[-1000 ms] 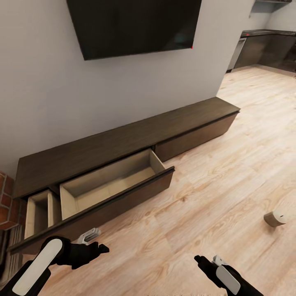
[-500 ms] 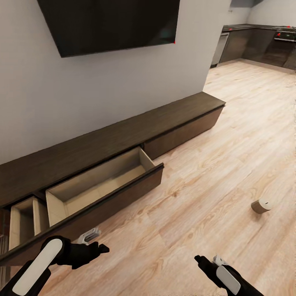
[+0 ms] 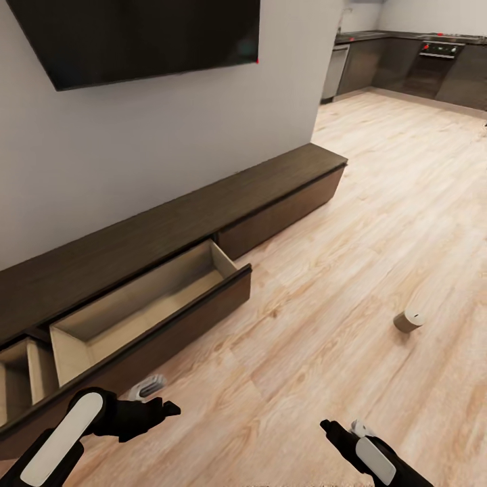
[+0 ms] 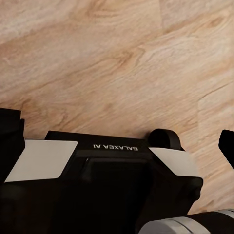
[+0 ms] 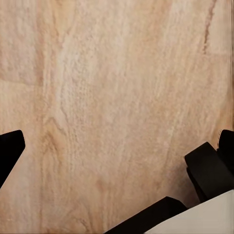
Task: Place each of the two pumpkins and all three candles from the living room inside a cabinet in the living room (use any cabinet), then make sure every cabinet is closed, and position the cauldron so it is next to a table in the living room.
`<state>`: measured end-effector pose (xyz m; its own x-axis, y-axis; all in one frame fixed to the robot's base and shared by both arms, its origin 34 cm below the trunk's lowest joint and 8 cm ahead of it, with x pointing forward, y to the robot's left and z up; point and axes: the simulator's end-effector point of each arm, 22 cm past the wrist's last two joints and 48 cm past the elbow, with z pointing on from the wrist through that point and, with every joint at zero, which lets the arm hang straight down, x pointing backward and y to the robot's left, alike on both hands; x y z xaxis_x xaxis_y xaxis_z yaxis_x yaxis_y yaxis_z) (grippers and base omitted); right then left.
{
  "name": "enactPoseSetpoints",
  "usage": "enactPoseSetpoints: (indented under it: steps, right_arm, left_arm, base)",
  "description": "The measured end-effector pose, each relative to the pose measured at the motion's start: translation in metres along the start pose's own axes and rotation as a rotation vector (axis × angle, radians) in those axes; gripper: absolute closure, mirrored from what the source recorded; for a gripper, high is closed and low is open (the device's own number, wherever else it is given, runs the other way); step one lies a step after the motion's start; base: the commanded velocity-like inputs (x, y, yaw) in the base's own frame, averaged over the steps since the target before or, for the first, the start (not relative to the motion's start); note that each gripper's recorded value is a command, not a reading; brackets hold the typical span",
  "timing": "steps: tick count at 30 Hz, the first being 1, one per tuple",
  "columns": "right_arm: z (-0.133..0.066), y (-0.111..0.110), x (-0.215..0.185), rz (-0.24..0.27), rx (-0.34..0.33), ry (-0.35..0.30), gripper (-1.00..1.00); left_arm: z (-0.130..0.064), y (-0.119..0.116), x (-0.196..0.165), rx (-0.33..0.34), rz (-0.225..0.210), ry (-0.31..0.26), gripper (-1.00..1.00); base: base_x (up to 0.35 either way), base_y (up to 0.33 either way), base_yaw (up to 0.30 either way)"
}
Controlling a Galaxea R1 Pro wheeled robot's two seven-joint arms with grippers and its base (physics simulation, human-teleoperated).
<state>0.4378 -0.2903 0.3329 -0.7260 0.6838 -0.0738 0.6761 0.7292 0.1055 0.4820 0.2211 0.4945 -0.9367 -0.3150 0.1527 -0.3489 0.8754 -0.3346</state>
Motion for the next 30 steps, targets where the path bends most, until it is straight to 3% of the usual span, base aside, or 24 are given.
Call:
enactPoseSetpoints:
  steps: [30]
  right_arm:
    - [0.009, -0.014, 0.007, 0.009, 0.033, 0.004, -1.00]
  left_arm:
    - [0.012, 0.007, 0.007, -0.009, -0.011, 0.033, -1.00]
  base:
    - [0.000, 0.000, -0.194]
